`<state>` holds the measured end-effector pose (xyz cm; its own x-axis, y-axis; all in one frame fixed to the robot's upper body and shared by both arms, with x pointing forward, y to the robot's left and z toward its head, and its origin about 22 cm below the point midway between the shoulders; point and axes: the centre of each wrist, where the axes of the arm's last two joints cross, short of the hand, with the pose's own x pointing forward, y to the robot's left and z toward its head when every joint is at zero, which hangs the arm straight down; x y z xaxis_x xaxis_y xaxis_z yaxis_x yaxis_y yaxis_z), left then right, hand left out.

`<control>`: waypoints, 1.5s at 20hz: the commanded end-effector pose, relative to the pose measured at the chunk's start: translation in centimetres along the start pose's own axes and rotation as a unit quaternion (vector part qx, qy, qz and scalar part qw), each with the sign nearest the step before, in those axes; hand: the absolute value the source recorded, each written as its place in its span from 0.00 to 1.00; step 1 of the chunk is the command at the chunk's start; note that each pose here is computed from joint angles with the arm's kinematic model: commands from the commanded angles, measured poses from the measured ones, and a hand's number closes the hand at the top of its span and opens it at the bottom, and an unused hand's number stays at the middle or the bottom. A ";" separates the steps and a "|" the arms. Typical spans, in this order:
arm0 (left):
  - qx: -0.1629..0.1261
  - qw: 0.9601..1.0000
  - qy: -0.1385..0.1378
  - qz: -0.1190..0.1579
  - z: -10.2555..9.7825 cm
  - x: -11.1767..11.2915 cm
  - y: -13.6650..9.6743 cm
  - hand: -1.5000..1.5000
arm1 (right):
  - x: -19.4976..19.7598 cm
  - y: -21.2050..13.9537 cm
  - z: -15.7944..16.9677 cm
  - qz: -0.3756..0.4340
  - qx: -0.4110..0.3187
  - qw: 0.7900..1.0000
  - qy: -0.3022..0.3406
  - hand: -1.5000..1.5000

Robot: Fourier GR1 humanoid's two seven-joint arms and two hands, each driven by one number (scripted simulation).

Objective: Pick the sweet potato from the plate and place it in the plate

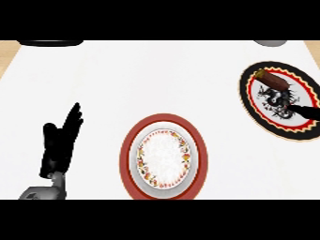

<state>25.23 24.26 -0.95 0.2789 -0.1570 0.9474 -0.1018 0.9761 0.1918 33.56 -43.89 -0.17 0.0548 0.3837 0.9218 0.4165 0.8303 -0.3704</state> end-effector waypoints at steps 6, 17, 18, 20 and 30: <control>0.000 1.000 -0.005 -0.005 0.6 -0.9 0.6 0.50 | -1.9 -2.2 1.3 0.027 -0.035 0.999 0.016 0.00; -0.002 1.000 -0.004 -0.006 0.2 0.7 1.1 0.50 | -3.5 -3.7 2.8 0.050 -0.056 0.997 0.035 0.00; -0.006 1.000 -0.002 -0.007 -0.9 1.0 0.6 0.50 | -2.0 -4.5 1.4 0.054 -0.056 0.996 0.030 0.00; -0.005 1.000 -0.005 -0.002 -1.2 0.4 0.5 0.50 | -5.1 -3.9 4.4 0.057 -0.068 0.995 0.041 0.00; -0.003 1.000 -0.003 -0.002 0.5 -0.3 -0.3 0.50 | -5.2 -8.5 5.0 0.041 -0.110 0.992 0.039 0.00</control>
<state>25.27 24.85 -1.28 0.2741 -0.1656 0.9474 -0.0931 0.9759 0.1975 26.37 -50.07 -2.26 0.1624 0.4131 0.8961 0.5665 0.7045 -0.4275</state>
